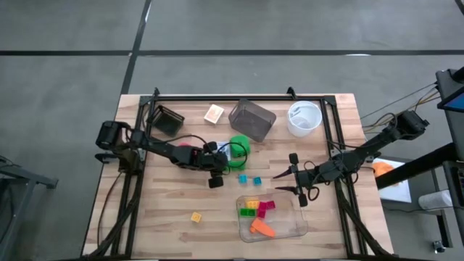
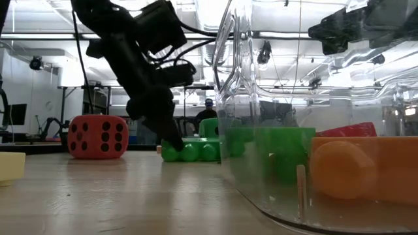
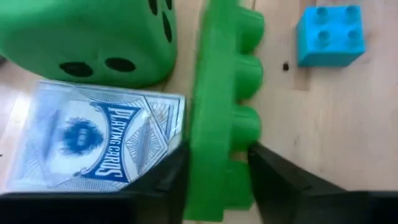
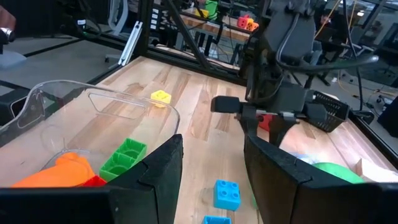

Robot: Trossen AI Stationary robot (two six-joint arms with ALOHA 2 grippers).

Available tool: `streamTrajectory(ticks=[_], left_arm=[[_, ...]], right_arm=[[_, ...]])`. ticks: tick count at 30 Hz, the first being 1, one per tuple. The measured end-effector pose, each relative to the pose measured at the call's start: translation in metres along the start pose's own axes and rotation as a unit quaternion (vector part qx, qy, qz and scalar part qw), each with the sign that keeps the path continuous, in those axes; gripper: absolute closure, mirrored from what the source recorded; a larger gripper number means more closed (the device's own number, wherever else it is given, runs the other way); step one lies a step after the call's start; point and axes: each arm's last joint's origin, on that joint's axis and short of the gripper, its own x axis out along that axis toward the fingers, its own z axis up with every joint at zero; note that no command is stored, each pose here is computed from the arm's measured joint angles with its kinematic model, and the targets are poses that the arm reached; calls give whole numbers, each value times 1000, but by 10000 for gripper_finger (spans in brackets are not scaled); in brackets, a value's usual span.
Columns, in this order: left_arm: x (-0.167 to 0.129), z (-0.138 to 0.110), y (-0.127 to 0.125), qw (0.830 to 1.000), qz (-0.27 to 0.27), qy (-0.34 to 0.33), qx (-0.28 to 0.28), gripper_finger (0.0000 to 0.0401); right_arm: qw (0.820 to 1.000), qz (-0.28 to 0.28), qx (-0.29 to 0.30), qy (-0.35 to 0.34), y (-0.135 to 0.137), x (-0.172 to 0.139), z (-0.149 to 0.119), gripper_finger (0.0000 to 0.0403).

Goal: Pick & Place Toys
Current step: Put the green game piece into the bottom transparent bin

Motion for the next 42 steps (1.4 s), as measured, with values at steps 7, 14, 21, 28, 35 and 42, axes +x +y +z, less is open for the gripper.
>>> streamTrajectory(ticks=[7,14,21,28,35,42], left_arm=[[-12,1,0,1000,-16,-2,-8,338],[-29,7,1,999,-41,-29,-10,338],[-44,16,1,995,-62,-71,-15,338],[-54,32,-9,980,-119,-161,8,328],[-68,48,-27,946,-190,-262,34,339],[-81,52,-49,920,-236,-309,49,332]], right_arm=[[1000,0,-1,2,0,0,0,235],[1000,0,-1,2,0,0,0,235],[1000,0,-1,2,0,0,0,235],[1000,1,1,4,0,0,-1,235],[1000,1,3,6,0,-1,-6,235],[1000,-10,-2,-10,-1,-1,-2,235]])
